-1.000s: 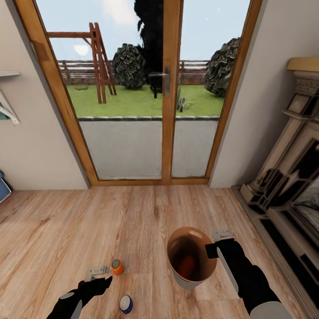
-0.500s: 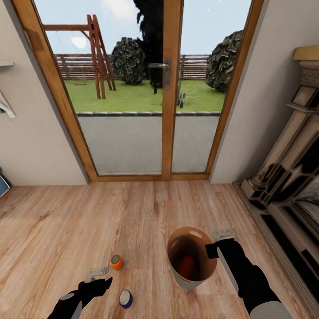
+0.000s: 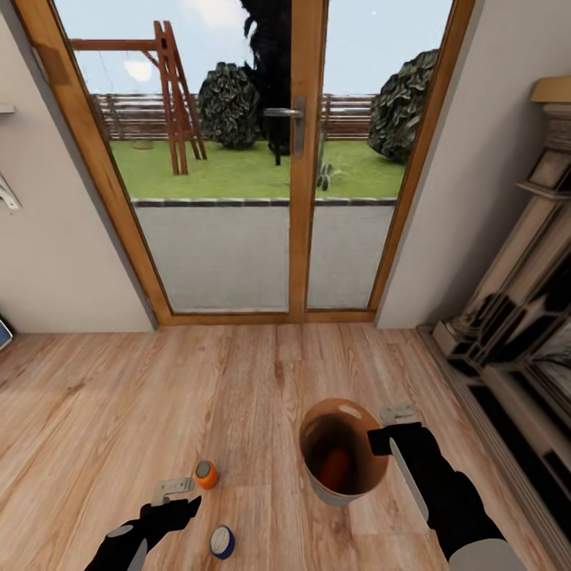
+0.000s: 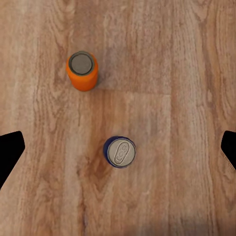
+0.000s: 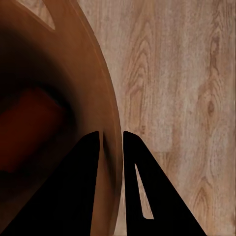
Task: Put the three can of soda from the living room inside the tash can in the kitchen.
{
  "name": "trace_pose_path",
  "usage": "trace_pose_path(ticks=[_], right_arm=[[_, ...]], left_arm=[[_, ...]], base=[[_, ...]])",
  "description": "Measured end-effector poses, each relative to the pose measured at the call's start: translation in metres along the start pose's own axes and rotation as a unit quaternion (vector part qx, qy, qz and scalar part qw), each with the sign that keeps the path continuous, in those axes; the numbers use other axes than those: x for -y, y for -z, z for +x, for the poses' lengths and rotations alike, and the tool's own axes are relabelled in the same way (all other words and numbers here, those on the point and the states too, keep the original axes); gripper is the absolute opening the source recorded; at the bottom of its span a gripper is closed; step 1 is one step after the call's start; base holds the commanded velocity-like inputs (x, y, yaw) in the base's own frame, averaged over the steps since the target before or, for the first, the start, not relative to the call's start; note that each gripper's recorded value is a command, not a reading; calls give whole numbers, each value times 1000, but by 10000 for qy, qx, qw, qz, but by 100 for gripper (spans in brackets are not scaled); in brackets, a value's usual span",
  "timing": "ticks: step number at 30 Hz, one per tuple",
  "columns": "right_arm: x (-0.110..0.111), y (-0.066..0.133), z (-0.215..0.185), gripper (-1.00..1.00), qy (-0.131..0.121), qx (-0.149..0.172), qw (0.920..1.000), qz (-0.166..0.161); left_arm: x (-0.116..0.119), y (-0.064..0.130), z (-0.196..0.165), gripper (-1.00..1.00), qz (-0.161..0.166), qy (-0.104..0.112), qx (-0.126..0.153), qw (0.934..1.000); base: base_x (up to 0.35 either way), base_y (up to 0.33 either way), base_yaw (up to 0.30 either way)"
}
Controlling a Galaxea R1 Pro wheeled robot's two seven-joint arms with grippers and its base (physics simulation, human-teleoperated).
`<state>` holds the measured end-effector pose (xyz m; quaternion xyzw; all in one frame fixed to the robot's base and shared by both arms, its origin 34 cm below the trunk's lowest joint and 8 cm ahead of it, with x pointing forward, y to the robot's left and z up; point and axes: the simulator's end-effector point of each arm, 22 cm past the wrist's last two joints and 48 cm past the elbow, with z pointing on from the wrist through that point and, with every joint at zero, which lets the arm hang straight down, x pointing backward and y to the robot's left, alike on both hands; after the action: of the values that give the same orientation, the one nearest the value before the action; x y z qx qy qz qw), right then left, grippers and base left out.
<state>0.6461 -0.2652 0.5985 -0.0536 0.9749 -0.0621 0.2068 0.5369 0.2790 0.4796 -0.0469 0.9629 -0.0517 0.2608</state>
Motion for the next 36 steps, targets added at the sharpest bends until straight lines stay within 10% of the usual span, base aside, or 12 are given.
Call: trace_pose_path(ticks=[36], right_arm=[[4,1,3,-100,18,-127,9999,59]], left_arm=[[-1,-7,5,100,2,1,0,10000]], base=[[63,-2,0]])
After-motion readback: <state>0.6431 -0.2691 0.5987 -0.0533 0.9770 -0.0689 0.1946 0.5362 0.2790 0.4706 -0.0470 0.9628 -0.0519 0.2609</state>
